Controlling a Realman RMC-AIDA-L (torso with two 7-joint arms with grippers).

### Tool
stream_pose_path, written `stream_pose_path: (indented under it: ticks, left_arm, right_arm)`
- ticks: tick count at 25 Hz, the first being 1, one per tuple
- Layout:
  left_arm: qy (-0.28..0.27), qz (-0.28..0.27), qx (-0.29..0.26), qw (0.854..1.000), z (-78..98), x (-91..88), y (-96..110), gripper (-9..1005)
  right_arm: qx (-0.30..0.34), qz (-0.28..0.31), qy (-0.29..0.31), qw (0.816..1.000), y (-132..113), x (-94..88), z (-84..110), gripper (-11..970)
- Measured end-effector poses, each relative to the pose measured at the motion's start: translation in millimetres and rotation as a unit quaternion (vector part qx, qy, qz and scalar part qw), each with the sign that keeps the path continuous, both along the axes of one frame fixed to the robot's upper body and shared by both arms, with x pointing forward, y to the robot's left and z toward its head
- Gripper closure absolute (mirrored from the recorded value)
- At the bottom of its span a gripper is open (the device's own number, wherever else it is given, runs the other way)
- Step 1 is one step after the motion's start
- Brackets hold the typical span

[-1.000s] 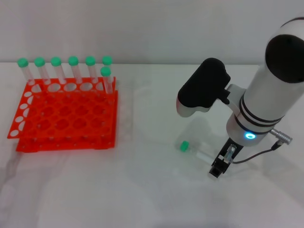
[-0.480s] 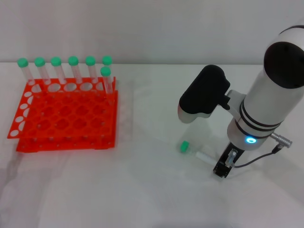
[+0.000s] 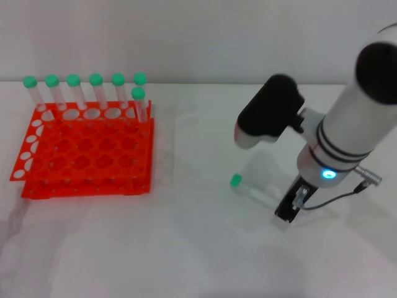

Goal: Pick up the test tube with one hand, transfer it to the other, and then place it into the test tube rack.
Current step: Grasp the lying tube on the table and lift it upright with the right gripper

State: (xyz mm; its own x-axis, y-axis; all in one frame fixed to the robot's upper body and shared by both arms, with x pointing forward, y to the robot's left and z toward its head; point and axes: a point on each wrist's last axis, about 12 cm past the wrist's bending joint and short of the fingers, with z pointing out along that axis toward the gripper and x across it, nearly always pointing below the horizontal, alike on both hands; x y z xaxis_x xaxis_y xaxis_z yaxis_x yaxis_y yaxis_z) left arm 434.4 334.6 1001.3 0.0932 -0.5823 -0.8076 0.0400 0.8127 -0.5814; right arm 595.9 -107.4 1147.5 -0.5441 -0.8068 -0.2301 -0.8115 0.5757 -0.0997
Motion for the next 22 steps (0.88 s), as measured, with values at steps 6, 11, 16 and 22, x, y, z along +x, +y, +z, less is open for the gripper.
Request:
stream_pose_path:
  ticks: [6, 11, 16, 22]
  left_arm:
    - [-0.010, 0.005, -0.001, 1.000, 1.9, -2.6, 2, 110]
    - [-0.022, 0.008, 0.004, 1.000, 4.6, -6.2, 5, 111]
    - [-0.027, 0.004, 0.008, 1.000, 6.0, -7.2, 6, 112]
    - [-0.033, -0.012, 0.012, 0.999, 7.6, -6.1, 3, 113]
  right_arm:
    - [0.086, 0.002, -0.052, 0.995, -17, 3.3, 30.4, 761]
    - [0.217, 0.021, -0.151, 0.964, -43, -8.0, 55.8, 753]
    - [0.319, 0.056, -0.250, 0.913, -65, -27.9, 58.9, 745]
    - [0.433, 0.078, -0.292, 0.849, -85, -42.0, 29.7, 735]
